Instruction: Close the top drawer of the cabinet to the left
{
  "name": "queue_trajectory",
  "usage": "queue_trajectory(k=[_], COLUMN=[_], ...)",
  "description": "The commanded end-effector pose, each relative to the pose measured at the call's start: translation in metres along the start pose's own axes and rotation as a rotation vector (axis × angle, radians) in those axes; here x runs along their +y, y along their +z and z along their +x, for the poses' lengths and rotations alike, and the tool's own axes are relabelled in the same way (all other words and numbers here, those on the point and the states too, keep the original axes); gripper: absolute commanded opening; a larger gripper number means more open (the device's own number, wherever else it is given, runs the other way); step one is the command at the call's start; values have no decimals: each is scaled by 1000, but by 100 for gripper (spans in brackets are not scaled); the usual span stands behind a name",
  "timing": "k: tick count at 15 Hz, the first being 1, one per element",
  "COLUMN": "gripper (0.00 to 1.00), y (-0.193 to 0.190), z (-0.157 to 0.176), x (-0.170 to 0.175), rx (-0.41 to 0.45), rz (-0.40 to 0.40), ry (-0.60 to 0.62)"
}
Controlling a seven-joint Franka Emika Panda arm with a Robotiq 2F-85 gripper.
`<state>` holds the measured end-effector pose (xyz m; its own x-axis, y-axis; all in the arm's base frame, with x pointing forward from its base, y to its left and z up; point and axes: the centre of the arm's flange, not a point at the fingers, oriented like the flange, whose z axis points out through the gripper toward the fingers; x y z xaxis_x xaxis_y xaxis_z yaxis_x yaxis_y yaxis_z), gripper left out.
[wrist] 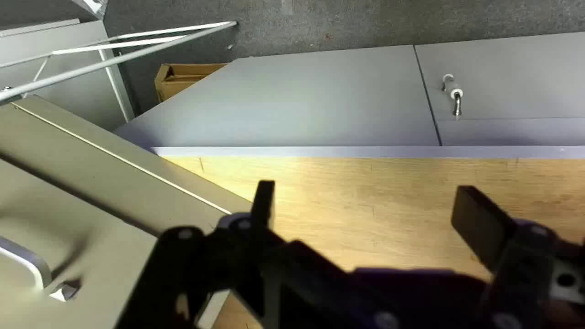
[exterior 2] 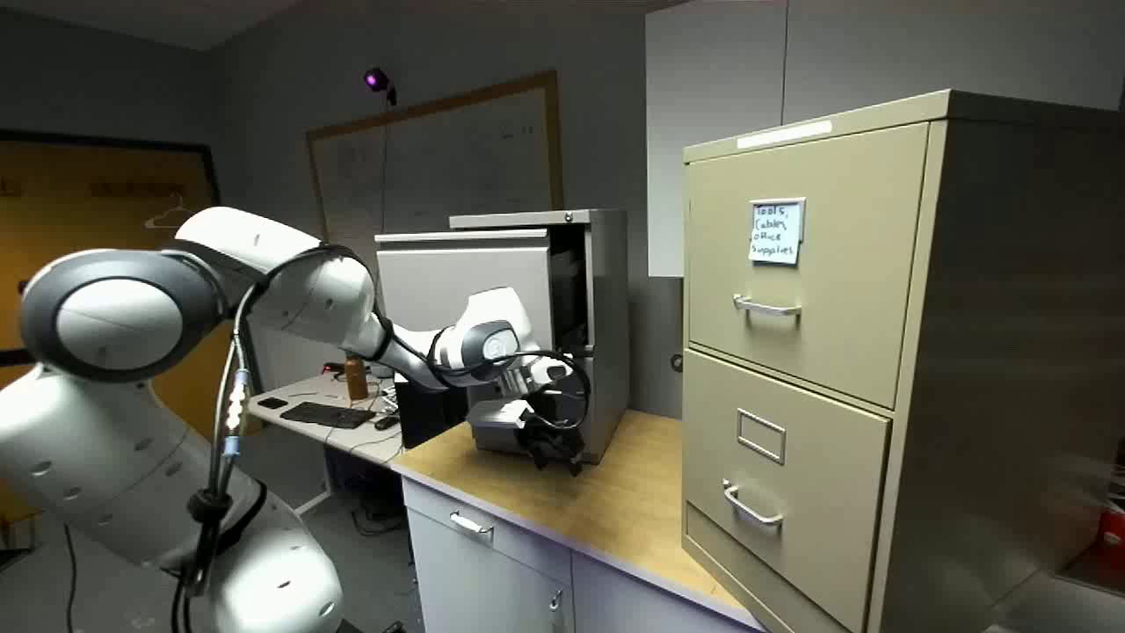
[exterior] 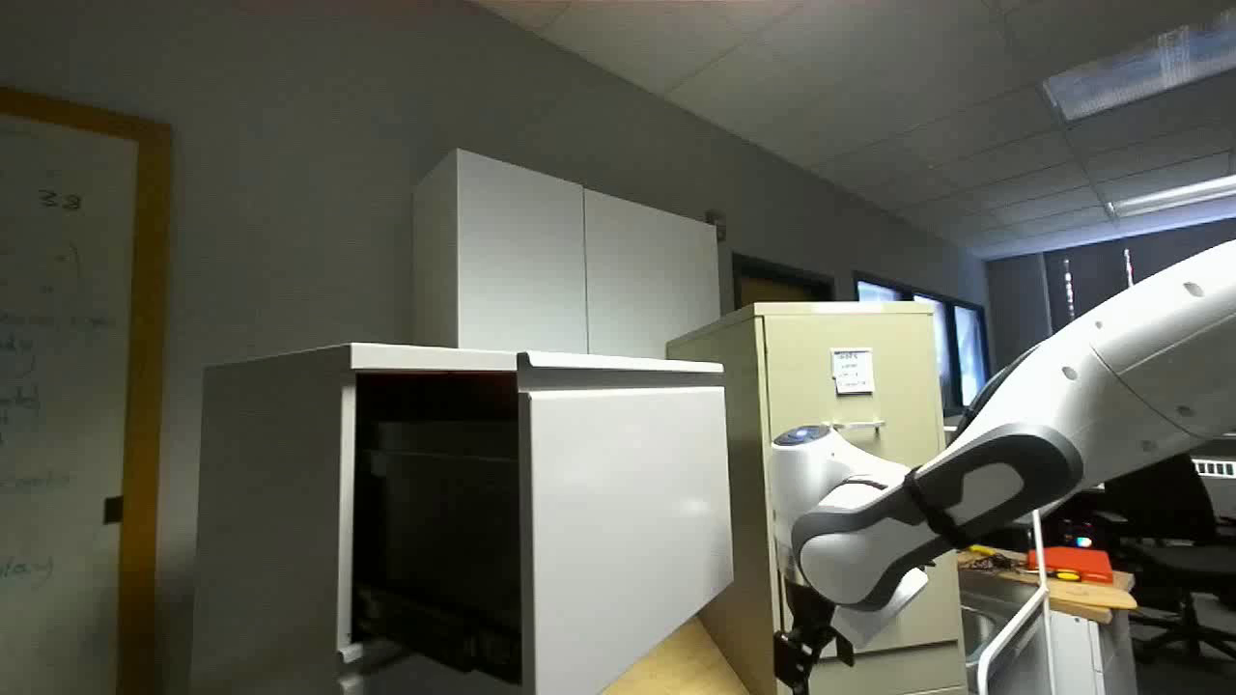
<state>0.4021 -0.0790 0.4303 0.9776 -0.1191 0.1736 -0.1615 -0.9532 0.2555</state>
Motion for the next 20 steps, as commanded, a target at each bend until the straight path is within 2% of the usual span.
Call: queue_trajectory(k=[1,13,17,20], gripper=[100,100,100,100], y=[0,0,-16,-45], z=[0,1,4,8], x=[0,0,6,16], rx=[0,3,50,129], rz=[0,-2,13,12], ry=[0,12,22,38])
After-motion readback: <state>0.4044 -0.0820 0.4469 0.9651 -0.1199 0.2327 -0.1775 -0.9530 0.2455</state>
